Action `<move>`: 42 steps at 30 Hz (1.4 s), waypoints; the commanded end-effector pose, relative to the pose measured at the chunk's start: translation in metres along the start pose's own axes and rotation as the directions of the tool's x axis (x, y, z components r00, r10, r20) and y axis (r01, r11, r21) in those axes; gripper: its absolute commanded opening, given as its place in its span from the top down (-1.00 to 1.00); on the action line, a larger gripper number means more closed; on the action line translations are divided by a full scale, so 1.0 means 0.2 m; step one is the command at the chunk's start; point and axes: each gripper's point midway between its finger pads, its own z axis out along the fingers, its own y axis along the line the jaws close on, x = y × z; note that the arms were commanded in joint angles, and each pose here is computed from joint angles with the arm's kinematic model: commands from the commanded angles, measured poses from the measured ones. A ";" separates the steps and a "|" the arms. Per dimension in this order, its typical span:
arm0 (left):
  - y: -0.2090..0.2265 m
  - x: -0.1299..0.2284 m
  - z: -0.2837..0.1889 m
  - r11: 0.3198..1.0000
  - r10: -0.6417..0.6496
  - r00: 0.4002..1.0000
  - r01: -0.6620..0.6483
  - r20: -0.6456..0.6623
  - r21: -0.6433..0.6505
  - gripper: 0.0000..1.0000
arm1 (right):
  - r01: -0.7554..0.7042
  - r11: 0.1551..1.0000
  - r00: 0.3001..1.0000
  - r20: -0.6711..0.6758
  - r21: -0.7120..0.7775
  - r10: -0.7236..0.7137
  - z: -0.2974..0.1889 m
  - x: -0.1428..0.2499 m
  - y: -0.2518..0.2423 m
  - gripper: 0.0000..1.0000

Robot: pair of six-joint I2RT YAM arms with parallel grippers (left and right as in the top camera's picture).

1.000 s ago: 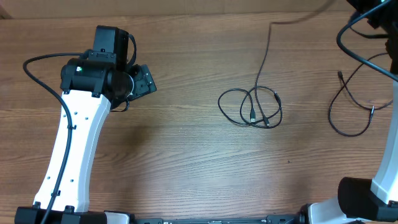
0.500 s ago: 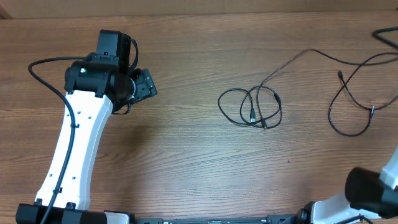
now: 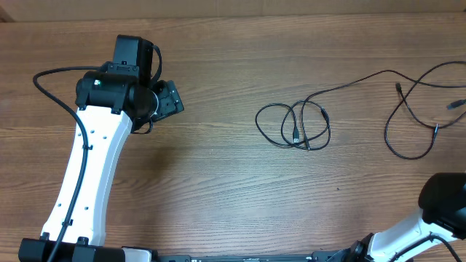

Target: Untangle cables

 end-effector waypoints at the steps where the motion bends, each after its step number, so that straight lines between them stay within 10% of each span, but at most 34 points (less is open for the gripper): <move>1: 0.00 0.01 -0.04 1.000 0.028 1.000 -0.028 0.015 0.014 -0.56 | 0.026 1.000 0.998 -0.057 -0.016 -0.027 0.07 0.05 0.04 0.92; 2: 0.00 0.01 -0.04 1.000 0.028 1.000 -0.028 0.015 0.014 -0.57 | 0.031 0.999 0.997 -0.069 -0.021 -0.032 0.08 0.07 0.05 0.81; 5: 0.00 0.01 -0.04 1.000 0.028 1.000 -0.028 0.015 0.014 -0.57 | 0.083 0.992 0.984 -0.150 -0.095 -0.096 0.12 0.15 0.11 -0.38; 9: 0.00 0.01 -0.04 1.000 0.028 1.000 -0.028 0.015 0.013 -0.57 | 0.186 0.933 0.934 -0.241 -0.308 -0.266 0.08 0.28 0.26 -0.62; 30: 0.00 0.01 -0.04 1.000 0.028 1.000 -0.028 0.009 0.010 -0.58 | 0.574 0.572 0.448 -0.361 -0.586 -0.818 -0.15 1.33 0.49 -0.78; 42: 0.00 0.01 -0.04 1.000 0.028 1.000 -0.028 0.009 0.010 -0.58 | 0.649 0.416 0.255 -0.334 -0.637 -0.908 0.09 1.98 0.44 -0.40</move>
